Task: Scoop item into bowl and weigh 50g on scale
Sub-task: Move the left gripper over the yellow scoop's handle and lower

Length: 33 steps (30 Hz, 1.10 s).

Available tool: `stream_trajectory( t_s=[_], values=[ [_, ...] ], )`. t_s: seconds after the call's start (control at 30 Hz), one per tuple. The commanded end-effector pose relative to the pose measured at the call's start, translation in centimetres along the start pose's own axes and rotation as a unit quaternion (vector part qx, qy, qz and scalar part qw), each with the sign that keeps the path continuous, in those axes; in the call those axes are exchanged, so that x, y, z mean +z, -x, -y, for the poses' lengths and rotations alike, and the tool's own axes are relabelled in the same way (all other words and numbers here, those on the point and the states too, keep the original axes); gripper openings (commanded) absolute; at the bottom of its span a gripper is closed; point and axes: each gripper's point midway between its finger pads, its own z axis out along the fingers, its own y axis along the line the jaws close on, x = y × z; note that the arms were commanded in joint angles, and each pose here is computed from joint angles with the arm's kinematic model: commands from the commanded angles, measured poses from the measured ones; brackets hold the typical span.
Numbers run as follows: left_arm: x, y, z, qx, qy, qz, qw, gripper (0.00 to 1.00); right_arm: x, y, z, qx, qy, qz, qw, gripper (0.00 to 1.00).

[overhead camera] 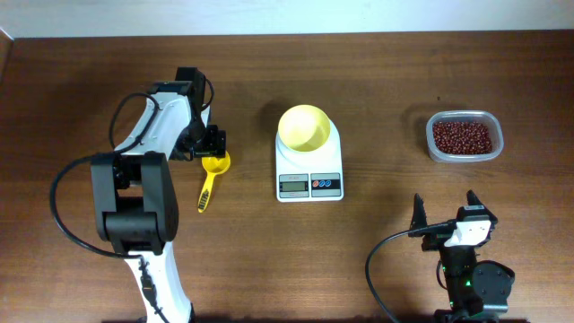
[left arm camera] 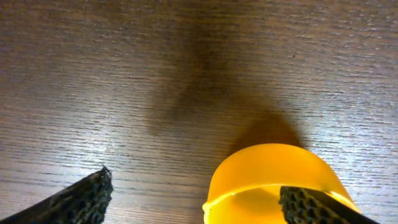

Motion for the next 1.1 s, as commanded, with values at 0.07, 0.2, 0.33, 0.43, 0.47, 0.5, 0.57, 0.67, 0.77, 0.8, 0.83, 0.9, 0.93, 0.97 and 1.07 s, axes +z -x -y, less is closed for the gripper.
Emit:
stream_trajectory(
  t_s=[0.07,0.2,0.33,0.43,0.47,0.5,0.57,0.67,0.77,0.8,0.83,0.9,0.93,0.97,1.07],
  values=[
    [0.5,0.1,0.2,-0.007,-0.011,0.000,1.000,0.63,0.0,-0.2,-0.5,0.000,0.013,0.000,1.000,0.99],
    [0.5,0.2,0.2,-0.007,-0.011,0.003,1.000,0.44,0.0,-0.2,-0.5,0.000,0.013,0.000,1.000,0.99],
    [0.5,0.3,0.4,-0.005,-0.011,0.005,1.000,0.44,0.0,-0.2,-0.5,0.000,0.013,0.000,1.000,0.99],
    [0.5,1.0,0.5,-0.006,-0.013,0.018,1.000,0.60,0.0,-0.2,-0.5,0.000,0.013,0.000,1.000,0.99],
    [0.5,1.1,0.6,-0.005,-0.013,0.021,1.000,0.61,0.0,-0.2,-0.5,0.000,0.013,0.000,1.000,0.99],
    [0.5,1.3,0.7,-0.005,-0.013,0.024,1.000,0.61,0.0,-0.2,-0.5,0.000,0.013,0.000,1.000,0.99],
    [0.5,1.4,0.7,-0.005,-0.013,0.027,1.000,0.61,0.0,-0.2,-0.5,0.000,0.013,0.000,1.000,0.99],
    [0.5,1.4,1.2,-0.003,-0.023,0.027,0.999,0.48,0.0,-0.2,-0.5,0.000,0.013,0.000,1.000,0.99],
    [0.4,1.5,1.8,0.002,-0.029,0.030,0.999,0.42,0.0,-0.2,-0.5,0.000,0.013,0.000,1.000,0.99],
    [0.4,1.5,1.8,0.002,-0.031,0.029,0.999,0.42,0.0,-0.2,-0.5,0.000,0.013,0.000,1.000,0.99],
    [0.4,1.5,1.8,0.002,-0.031,0.029,0.999,0.42,0.0,-0.2,-0.5,0.000,0.013,0.000,1.000,0.99],
    [0.4,1.5,2.1,0.004,-0.033,0.029,0.999,0.42,0.0,-0.2,-0.5,0.000,0.013,0.000,1.000,0.99],
    [0.4,1.4,2.3,0.005,-0.037,0.029,0.999,0.43,0.0,-0.2,-0.5,0.000,0.013,0.000,1.000,0.99],
    [0.4,1.4,2.4,0.005,-0.040,0.028,0.999,0.45,0.0,-0.2,-0.5,0.000,0.013,0.000,1.000,0.99],
    [1.1,0.6,2.7,0.008,-0.043,0.017,0.999,0.47,0.0,-0.2,-0.5,0.000,0.013,0.000,1.000,0.99]
  ],
)
